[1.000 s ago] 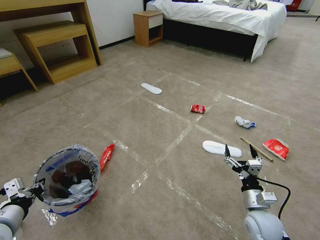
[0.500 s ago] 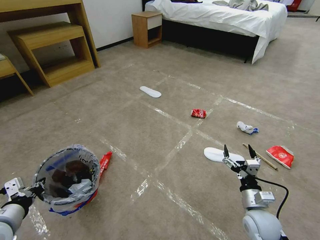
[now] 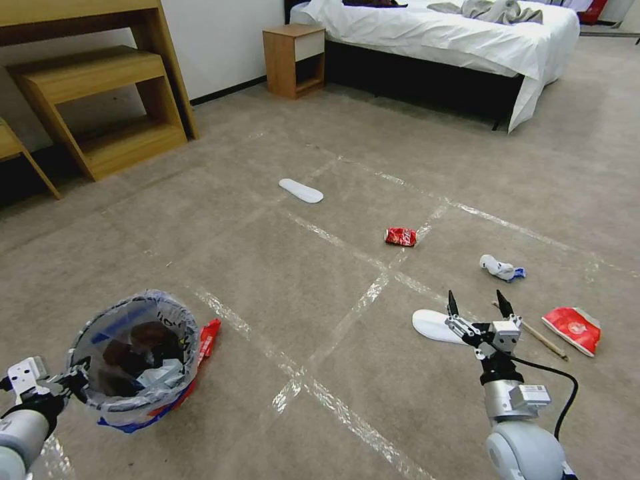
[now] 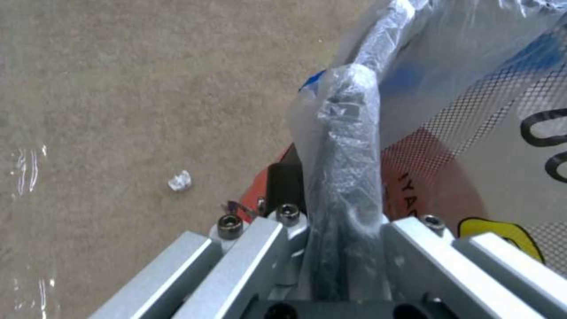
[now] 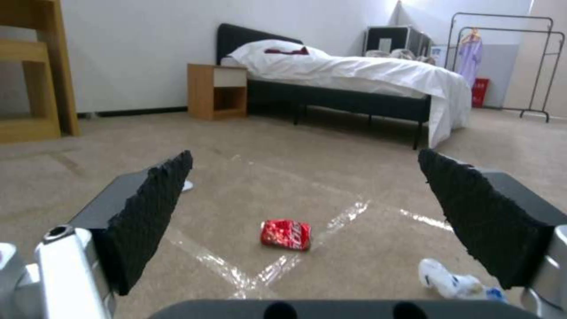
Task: Pick up the trash bin and place the garbage on the floor into it.
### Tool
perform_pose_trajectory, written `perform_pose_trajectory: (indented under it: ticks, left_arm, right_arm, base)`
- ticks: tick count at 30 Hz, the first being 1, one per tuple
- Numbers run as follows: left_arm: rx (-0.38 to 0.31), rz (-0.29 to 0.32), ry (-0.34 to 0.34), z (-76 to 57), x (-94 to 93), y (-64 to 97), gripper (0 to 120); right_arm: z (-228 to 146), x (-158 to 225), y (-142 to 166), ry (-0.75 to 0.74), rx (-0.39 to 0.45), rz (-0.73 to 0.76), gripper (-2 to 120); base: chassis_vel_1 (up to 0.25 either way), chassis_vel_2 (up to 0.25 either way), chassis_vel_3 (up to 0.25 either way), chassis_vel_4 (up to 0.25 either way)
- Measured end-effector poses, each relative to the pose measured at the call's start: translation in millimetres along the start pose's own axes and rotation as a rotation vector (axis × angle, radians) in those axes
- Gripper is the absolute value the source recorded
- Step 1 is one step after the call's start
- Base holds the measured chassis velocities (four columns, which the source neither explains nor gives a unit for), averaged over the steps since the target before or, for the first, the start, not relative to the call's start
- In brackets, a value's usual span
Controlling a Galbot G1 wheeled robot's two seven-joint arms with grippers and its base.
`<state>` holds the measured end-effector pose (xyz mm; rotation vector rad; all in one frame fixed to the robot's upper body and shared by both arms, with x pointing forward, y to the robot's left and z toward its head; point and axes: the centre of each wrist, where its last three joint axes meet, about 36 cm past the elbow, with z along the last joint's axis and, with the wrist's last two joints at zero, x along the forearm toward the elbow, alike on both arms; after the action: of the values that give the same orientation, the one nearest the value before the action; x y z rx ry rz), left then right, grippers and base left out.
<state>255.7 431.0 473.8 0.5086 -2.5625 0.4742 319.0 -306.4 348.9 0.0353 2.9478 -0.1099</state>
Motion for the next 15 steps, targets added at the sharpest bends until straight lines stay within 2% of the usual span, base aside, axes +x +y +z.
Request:
perform_pose_trajectory:
  ticks: [5,15]
  left_arm:
    - [-0.003,-0.022,-0.004,-2.7,0.5,6.9,1]
    - [-0.003,-0.039,-0.003,-5.7,-0.3,13.5,1]
  right_arm:
    - [2,-7,0,-0.020,-0.011,-0.026,99]
    - [4,-14,0,-0.018,-0.020,-0.040,100]
  base:
    - [-0.057,0.058,0.064,-0.050]
    - [0.000,0.000,0.000,0.000]
